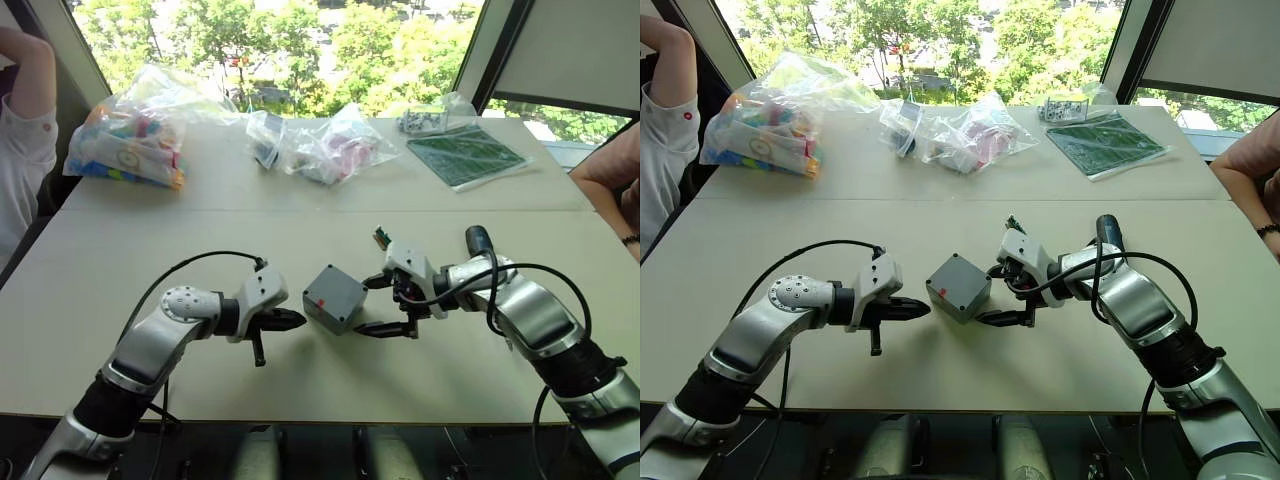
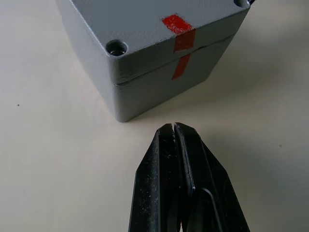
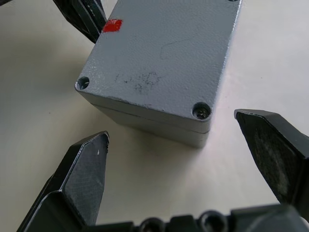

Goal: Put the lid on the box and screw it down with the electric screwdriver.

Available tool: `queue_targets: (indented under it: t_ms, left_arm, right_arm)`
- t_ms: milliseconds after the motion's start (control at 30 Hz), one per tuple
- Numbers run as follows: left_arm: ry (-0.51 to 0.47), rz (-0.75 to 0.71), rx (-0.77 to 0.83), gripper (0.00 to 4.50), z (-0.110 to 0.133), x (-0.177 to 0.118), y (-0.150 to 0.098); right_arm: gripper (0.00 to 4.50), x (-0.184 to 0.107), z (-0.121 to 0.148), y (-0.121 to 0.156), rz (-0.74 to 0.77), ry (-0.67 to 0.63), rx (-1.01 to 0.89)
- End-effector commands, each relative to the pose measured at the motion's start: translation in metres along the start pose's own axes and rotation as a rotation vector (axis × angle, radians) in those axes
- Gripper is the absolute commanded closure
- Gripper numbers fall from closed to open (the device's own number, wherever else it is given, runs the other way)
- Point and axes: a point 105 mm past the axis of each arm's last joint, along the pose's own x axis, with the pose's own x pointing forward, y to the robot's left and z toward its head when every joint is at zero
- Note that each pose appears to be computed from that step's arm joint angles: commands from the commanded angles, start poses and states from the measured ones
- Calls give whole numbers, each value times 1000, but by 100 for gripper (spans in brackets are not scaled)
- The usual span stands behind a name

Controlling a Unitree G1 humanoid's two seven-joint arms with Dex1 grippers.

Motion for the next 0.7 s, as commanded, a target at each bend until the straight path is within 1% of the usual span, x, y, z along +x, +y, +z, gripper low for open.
queue_targets:
  t_ms: [33,133,433,600,700]
  left_arm:
    - [-35,31,15,450,11,-3,10]
    - [-49,69,29,450,18,0,22]
    - [-65,99,59,450,25,0,36]
    - [-63,78,61,450,26,0,32]
    - [-45,40,52,450,21,-3,23]
  right_arm:
    - [2,0,9,11,30,-28,-32]
    - [2,-1,10,19,51,-40,-16]
    - [2,0,14,29,60,-58,10]
    - [2,1,11,25,40,-52,9]
    - [2,0,11,21,25,-49,7]
